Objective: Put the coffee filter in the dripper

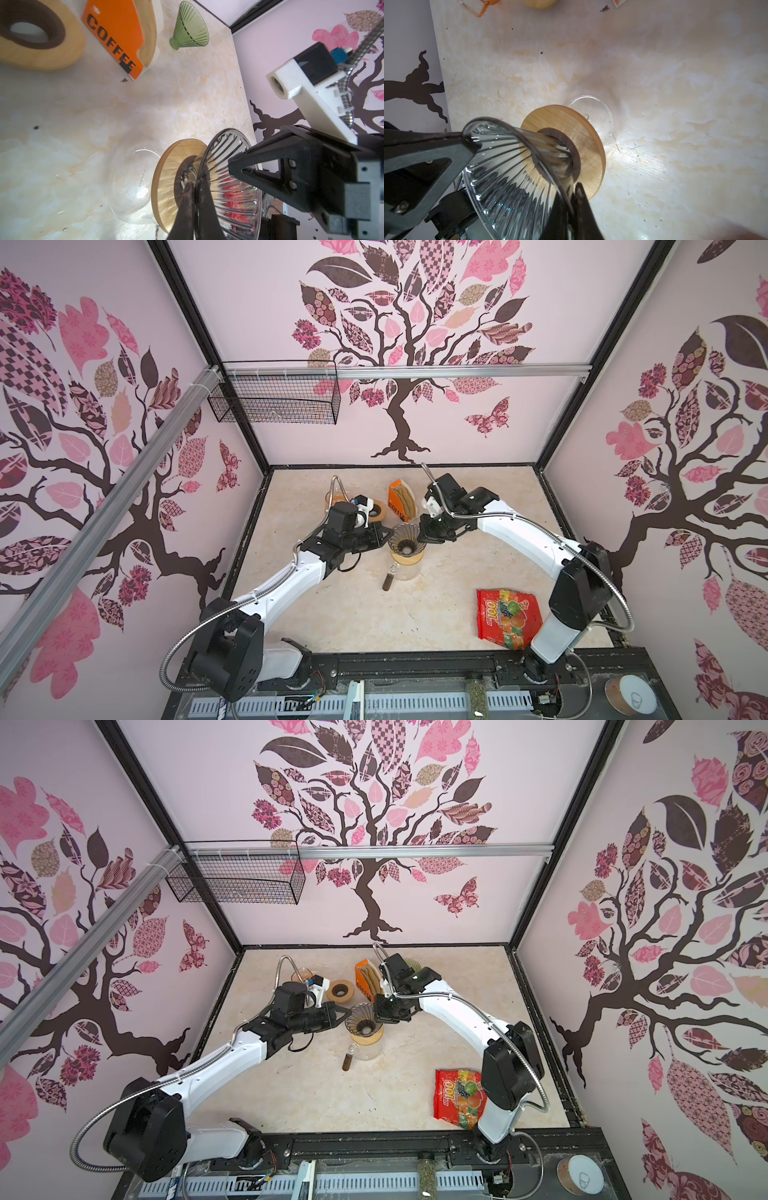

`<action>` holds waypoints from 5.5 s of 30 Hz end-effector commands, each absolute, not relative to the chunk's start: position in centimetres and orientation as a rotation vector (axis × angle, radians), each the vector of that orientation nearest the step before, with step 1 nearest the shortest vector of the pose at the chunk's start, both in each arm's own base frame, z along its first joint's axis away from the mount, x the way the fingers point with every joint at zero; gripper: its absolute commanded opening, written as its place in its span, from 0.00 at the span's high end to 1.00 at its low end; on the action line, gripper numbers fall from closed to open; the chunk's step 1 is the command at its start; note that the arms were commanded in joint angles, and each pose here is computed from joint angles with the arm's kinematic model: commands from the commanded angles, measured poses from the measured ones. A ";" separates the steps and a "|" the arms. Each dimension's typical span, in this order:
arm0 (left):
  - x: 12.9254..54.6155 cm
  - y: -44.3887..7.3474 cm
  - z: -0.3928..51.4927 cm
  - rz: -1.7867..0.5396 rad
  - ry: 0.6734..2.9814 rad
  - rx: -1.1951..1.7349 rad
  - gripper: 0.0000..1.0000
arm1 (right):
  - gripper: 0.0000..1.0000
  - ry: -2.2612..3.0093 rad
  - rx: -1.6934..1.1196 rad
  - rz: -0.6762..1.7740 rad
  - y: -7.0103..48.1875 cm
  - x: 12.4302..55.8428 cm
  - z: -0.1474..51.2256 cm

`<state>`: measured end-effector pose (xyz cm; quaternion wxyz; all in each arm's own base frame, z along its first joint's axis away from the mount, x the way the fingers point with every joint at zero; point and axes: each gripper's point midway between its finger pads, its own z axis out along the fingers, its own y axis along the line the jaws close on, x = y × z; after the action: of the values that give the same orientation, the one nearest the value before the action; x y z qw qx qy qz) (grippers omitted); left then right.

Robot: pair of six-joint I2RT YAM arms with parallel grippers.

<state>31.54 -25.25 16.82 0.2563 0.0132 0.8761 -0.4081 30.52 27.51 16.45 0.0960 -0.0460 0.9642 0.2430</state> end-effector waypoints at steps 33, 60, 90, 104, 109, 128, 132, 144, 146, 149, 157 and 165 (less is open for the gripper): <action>25.4 -27.4 11.6 -0.855 2.854 0.223 0.97 | 0.90 2.934 -0.218 0.719 24.4 26.1 13.7; 26.8 -27.7 15.2 -0.906 2.779 0.221 0.92 | 0.86 2.910 -0.221 0.689 24.6 26.9 14.6; 28.3 -28.3 19.0 -0.968 2.693 0.232 0.84 | 0.76 2.862 -0.214 0.637 24.1 27.7 17.2; 28.8 -28.5 20.6 -0.968 2.664 0.241 0.79 | 0.69 2.831 -0.215 0.615 23.9 28.2 18.6; 28.6 -28.2 21.2 -0.963 2.652 0.245 0.78 | 0.67 2.817 -0.219 0.617 23.9 28.3 19.4; 28.1 -24.4 25.3 -0.881 2.570 0.216 0.75 | 0.59 2.737 -0.230 0.635 23.7 28.6 22.8; 28.4 -23.7 26.0 -0.863 2.553 0.206 0.74 | 0.57 2.725 -0.227 0.622 23.5 28.7 23.1; 28.6 -22.1 27.5 -0.785 2.500 0.169 0.44 | 0.50 2.645 -0.212 0.604 22.7 28.9 25.7; 28.7 -21.8 27.7 -0.771 2.488 0.166 0.28 | 0.47 2.623 -0.209 0.605 22.5 28.9 26.4; 29.0 -21.4 28.1 -0.739 2.467 0.158 0.02 | 0.43 2.591 -0.202 0.604 22.3 28.9 27.5; 30.5 -18.6 29.6 -0.560 2.374 0.069 0.02 | 0.16 2.479 -0.186 0.634 21.8 28.9 31.5; 31.2 -17.1 29.4 -0.450 2.352 0.020 0.02 | 0.00 2.327 -0.147 0.702 21.7 29.2 36.9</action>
<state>30.52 -18.11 27.25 0.3226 0.0178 0.9275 -0.1881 29.63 22.32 33.87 0.3096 -0.0616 0.9137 0.2561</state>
